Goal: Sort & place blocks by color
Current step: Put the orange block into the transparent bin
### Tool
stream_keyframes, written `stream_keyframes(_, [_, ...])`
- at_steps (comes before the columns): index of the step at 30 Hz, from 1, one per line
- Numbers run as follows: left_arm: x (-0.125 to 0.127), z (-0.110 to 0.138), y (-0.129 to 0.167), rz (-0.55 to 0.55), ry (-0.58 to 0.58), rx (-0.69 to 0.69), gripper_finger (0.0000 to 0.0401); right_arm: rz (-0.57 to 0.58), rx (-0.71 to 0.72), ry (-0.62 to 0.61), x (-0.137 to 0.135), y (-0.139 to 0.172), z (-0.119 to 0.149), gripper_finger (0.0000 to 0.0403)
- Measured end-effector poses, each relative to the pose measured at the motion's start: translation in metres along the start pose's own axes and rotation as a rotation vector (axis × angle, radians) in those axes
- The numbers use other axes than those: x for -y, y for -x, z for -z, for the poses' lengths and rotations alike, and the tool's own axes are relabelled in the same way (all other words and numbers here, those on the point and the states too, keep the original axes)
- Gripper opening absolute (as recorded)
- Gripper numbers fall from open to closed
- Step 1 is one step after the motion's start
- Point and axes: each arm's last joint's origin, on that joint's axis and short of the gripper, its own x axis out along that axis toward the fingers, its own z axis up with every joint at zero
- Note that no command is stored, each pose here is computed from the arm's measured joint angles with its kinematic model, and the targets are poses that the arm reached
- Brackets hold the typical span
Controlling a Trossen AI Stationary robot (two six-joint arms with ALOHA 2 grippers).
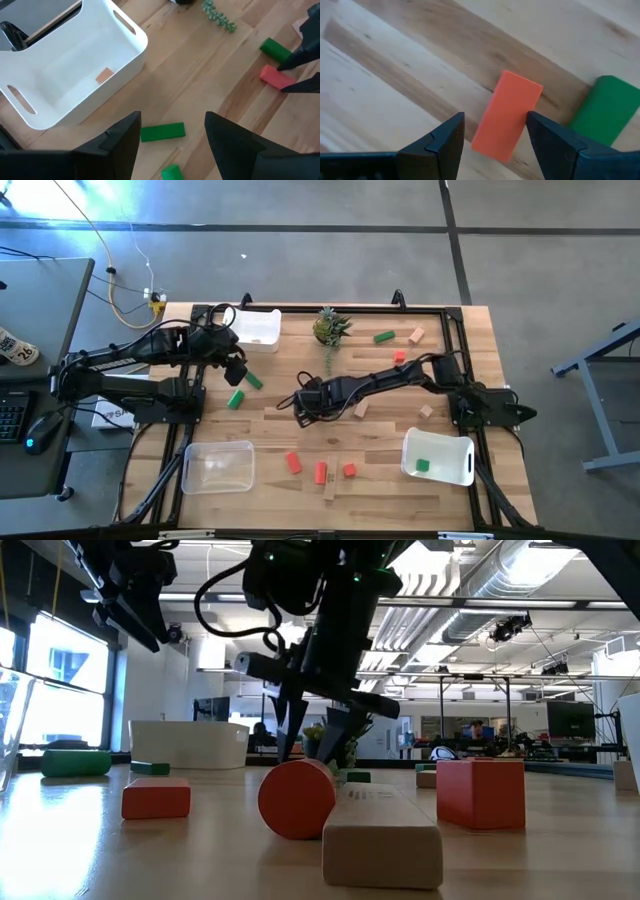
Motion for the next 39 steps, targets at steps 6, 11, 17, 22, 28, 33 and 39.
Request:
stream_keyframes(6, [0.000,0.000,0.000,0.000,0.008,0.000,0.0207,0.032,0.003,-0.024,0.002,-0.005,0.002,0.0207])
stream_keyframes(11, [0.000,0.000,0.000,0.003,0.008,-0.002,0.0207,0.042,-0.025,-0.043,0.003,-0.011,0.004,0.0207])
stream_keyframes(17, [0.000,0.000,0.000,0.003,-0.006,-0.002,0.0207,0.051,-0.032,-0.050,0.003,-0.014,0.005,0.0201])
stream_keyframes(22, [0.000,0.000,0.000,0.002,-0.010,-0.001,0.0207,0.097,-0.026,-0.043,0.007,-0.014,0.006,0.0156])
stream_keyframes(28, [0.000,0.000,0.000,0.002,-0.008,-0.001,0.0207,0.119,-0.035,0.035,0.009,-0.013,0.007,0.0097])
stream_keyframes(33, [0.000,0.000,0.000,0.016,-0.009,-0.007,0.0207,0.094,-0.063,0.141,0.005,-0.009,0.005,0.0092])
stream_keyframes(39, [0.002,0.001,0.000,0.053,-0.010,-0.022,0.0207,0.020,0.003,0.269,-0.014,0.013,-0.010,0.0092])
